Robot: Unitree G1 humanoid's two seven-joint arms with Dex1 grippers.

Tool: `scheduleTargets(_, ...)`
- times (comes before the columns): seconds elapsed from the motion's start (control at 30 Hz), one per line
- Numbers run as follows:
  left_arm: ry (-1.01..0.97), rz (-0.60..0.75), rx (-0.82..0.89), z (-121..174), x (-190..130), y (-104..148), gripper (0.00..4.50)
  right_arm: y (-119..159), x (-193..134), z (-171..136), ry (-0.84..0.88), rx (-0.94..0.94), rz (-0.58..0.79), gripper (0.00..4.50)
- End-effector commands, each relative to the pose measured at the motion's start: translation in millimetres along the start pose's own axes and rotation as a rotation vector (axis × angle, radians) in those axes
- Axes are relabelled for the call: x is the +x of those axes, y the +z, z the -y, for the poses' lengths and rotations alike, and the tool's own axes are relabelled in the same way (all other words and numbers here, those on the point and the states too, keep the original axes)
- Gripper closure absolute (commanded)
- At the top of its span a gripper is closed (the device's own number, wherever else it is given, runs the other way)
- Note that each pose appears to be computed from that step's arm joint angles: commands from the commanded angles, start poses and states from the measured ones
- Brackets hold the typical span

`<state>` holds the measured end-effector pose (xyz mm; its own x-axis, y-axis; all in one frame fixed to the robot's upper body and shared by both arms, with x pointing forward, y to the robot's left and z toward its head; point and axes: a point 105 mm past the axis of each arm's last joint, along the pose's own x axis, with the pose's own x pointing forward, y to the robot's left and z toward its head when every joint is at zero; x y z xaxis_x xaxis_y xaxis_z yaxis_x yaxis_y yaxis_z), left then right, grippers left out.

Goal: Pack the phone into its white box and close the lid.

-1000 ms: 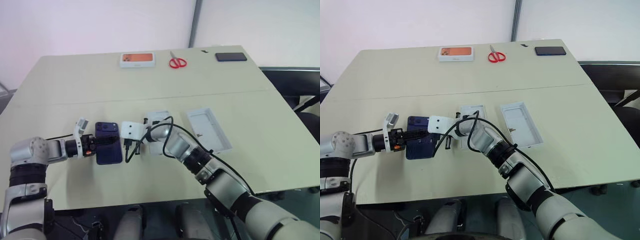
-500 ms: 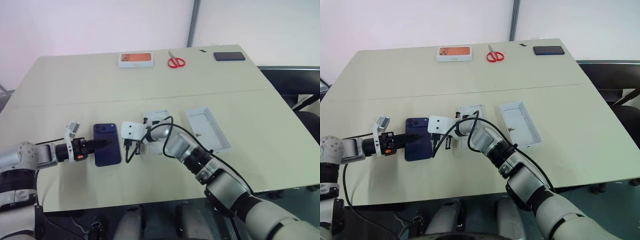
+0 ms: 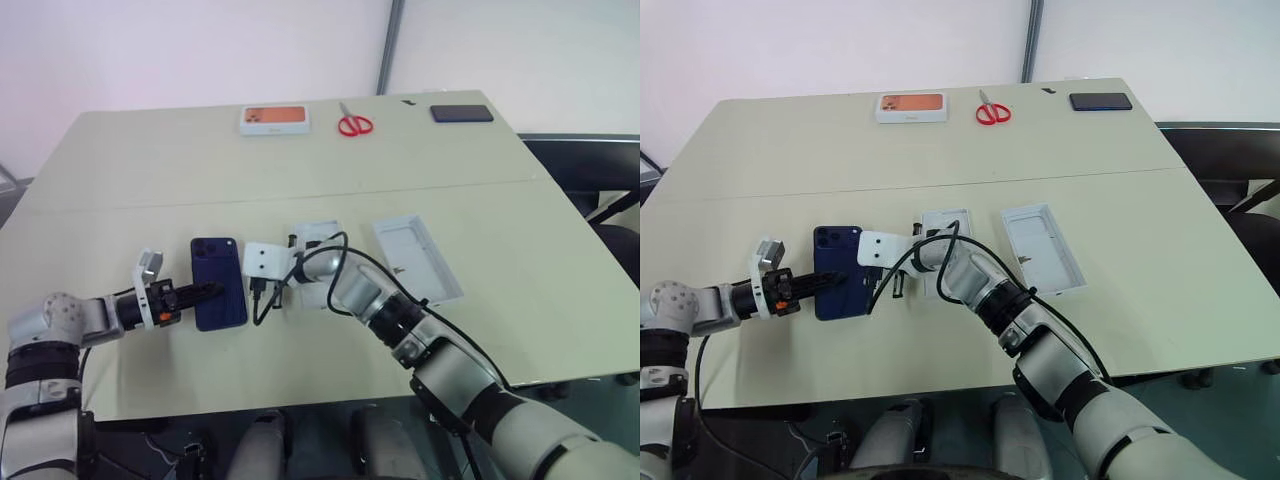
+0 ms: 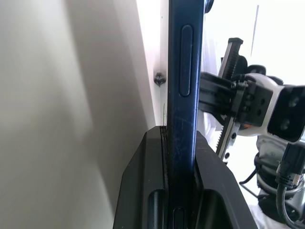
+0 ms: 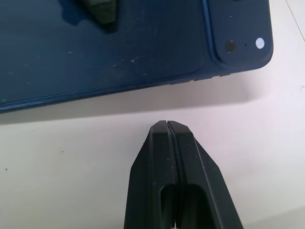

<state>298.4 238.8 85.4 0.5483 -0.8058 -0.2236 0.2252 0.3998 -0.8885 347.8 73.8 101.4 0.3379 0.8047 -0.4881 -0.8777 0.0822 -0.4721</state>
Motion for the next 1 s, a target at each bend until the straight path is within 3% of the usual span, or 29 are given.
scheduleTargets(0.03, -0.015, 0.048, 0.017, 0, -7, 5, 4.47, 41, -23, 19, -0.054, 0.068, 0.218, 4.5)
scheduleTargets(0.13, -0.122, 0.117, 0.015, 19, -10, 17, 4.47, 54, -47, 27, -0.044, 0.194, 0.364, 4.5)
scheduleTargets(0.27, -0.213, 0.157, -0.005, 35, -13, 23, 4.47, 46, -74, 27, -0.004, 0.246, 0.395, 4.5)
scheduleTargets(0.4, -0.267, 0.182, -0.021, 48, -10, 26, 4.5, 16, -98, 6, 0.099, 0.256, 0.33, 3.18)
scheduleTargets(0.53, -0.242, 0.196, -0.012, 47, -3, 25, 4.5, -11, -119, -28, 0.241, 0.155, 0.209, 1.1)
scheduleTargets(0.77, -0.258, 0.166, 0.005, 58, 12, 19, 4.5, -48, -127, -27, 0.213, 0.06, 0.033, 1.1)
scheduleTargets(1.0, -0.259, 0.102, 0.016, 63, 30, 0, 4.5, -59, -118, -25, 0.2, 0.044, -0.015, 1.1)
